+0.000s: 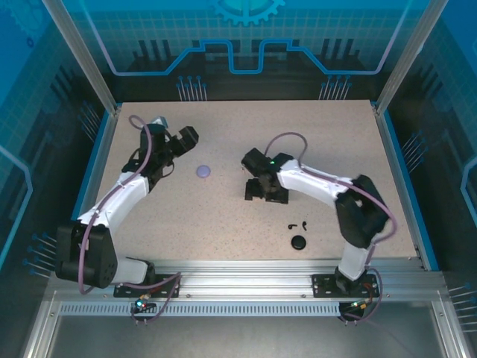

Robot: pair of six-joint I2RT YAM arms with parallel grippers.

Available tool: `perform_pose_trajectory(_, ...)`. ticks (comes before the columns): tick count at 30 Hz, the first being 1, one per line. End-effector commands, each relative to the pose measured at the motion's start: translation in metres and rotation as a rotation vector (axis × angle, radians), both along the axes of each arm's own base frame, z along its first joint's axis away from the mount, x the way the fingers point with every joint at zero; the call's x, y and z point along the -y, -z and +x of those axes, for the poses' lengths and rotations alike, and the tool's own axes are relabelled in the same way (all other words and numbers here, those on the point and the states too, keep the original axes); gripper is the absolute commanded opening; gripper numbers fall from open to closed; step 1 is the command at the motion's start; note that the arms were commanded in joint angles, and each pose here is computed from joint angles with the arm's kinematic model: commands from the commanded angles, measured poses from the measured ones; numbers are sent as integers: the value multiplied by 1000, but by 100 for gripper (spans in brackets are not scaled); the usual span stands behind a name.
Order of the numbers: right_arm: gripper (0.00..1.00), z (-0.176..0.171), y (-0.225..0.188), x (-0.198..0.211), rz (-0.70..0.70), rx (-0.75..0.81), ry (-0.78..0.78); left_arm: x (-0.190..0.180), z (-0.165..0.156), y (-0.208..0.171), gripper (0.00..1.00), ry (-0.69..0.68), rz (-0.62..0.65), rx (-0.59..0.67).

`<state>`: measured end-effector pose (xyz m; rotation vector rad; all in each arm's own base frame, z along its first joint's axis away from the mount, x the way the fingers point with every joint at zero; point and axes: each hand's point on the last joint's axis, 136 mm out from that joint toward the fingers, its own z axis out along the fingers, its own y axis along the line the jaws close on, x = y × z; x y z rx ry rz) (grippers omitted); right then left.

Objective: Insert wireless bluetooth earbuds into charging case

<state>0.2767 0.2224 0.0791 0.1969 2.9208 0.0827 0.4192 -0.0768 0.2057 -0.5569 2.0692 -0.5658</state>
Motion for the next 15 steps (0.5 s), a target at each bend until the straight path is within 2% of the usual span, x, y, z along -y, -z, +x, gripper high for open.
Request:
perform_pose_trajectory(1, 92, -28, -13, 32, -37, 2, 37, 19, -16, -1, 99, 2, 6, -31)
perform_pose_trajectory(7, 93, -79, -7, 78, -84, -64, 91, 76, -40, 3, 99, 176, -42, -43)
perform_pose_trajectory(15, 92, -127, 21, 118, -104, -132, 178, 104, -57, 5, 99, 237, -60, -60)
